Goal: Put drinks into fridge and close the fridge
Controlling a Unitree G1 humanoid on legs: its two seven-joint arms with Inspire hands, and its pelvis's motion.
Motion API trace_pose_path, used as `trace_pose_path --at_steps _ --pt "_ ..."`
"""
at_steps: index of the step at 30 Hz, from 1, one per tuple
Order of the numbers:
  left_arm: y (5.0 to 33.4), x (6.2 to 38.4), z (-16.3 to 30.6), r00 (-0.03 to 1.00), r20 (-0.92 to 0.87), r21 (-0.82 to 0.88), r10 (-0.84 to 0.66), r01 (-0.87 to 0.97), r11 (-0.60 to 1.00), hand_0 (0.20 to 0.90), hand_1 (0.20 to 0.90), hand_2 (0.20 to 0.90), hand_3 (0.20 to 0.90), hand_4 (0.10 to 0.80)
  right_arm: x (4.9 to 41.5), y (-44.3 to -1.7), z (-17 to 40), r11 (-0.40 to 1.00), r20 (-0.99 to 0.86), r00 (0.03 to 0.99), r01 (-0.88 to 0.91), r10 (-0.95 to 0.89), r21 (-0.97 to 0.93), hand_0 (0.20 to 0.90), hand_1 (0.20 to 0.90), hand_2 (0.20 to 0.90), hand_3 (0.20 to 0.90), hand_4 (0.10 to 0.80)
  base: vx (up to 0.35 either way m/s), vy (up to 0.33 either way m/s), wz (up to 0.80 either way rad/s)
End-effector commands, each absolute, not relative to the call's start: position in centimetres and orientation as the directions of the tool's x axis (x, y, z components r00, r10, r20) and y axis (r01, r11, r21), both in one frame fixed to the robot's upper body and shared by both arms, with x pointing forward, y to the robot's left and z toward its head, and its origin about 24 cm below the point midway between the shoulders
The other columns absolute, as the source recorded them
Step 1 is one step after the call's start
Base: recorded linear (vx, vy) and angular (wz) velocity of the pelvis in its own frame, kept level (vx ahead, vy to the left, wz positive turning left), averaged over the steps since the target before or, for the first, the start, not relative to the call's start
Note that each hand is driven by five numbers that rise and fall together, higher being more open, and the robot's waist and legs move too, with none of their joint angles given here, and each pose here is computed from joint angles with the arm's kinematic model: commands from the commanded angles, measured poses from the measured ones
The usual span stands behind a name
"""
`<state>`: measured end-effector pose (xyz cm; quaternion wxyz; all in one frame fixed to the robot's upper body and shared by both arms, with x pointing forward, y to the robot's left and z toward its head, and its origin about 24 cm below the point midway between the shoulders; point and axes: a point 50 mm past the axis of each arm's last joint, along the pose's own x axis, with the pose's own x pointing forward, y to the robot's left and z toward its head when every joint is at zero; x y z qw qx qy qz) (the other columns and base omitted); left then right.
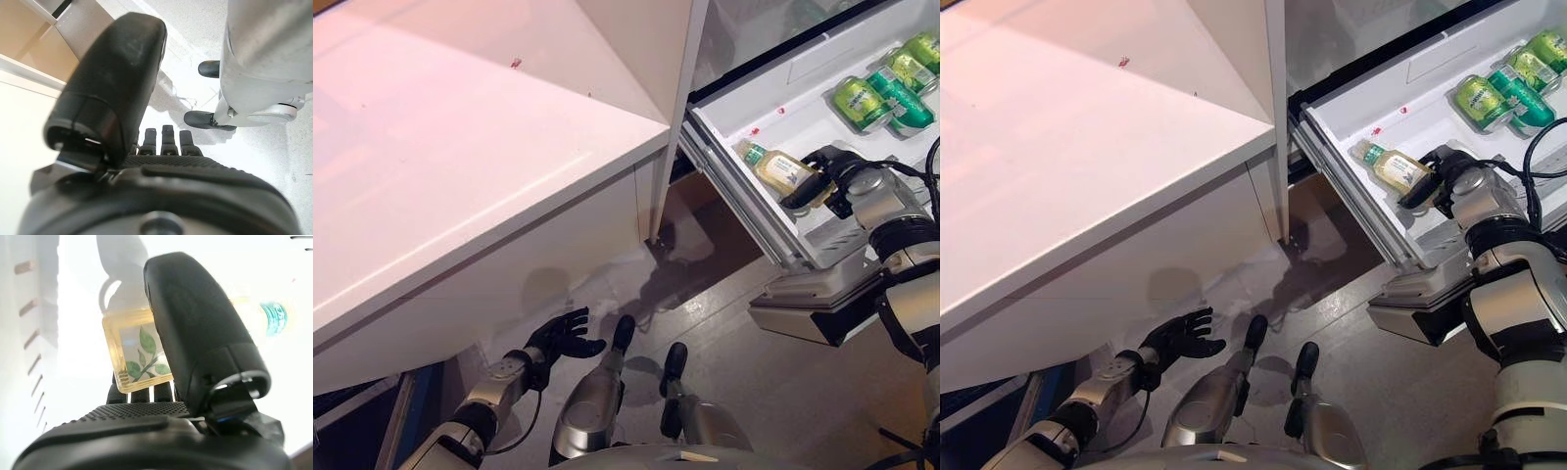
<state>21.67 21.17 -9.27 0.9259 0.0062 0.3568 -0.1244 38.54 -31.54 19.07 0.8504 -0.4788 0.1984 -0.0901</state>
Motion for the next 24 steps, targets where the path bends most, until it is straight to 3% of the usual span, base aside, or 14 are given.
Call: trace_pose_path --at_steps 1,10,20,24 --pt "21.4 20.5 -10.1 0.687 -0.695 -0.060 -0.214 0.242 0.968 0.900 0.900 0.900 0.900 0.800 39.6 -29.7 25.0 0.419 -0.084 0.947 0.056 -0.309 -0.906 0.900 0.900 0.900 0.900 0.800 0.000 0.000 0.00" --pt "22.0 19.8 -10.7 0.668 -0.723 -0.050 -0.176 0.203 0.978 0.900 0.900 0.900 0.900 0.800 39.8 -28.9 25.7 0.490 -0.014 0.964 0.123 -0.266 -0.863 0.900 0.900 0.900 0.900 0.800 0.000 0.000 0.00" --pt "23.9 15.7 -12.9 0.562 -0.823 -0.020 -0.077 0.107 0.994 0.900 0.900 0.900 0.900 0.800 36.5 -26.6 31.3 0.684 0.363 0.929 0.315 -0.078 -0.658 0.900 0.900 0.900 0.900 0.800 0.022 0.028 -0.06" --pt "24.3 13.3 -14.0 0.489 -0.871 0.001 -0.055 0.115 0.993 0.900 0.900 0.900 0.900 0.800 34.1 -27.4 32.4 0.839 0.505 0.861 0.320 -0.064 -0.439 0.900 0.900 0.900 0.900 0.800 0.084 0.056 -0.24"
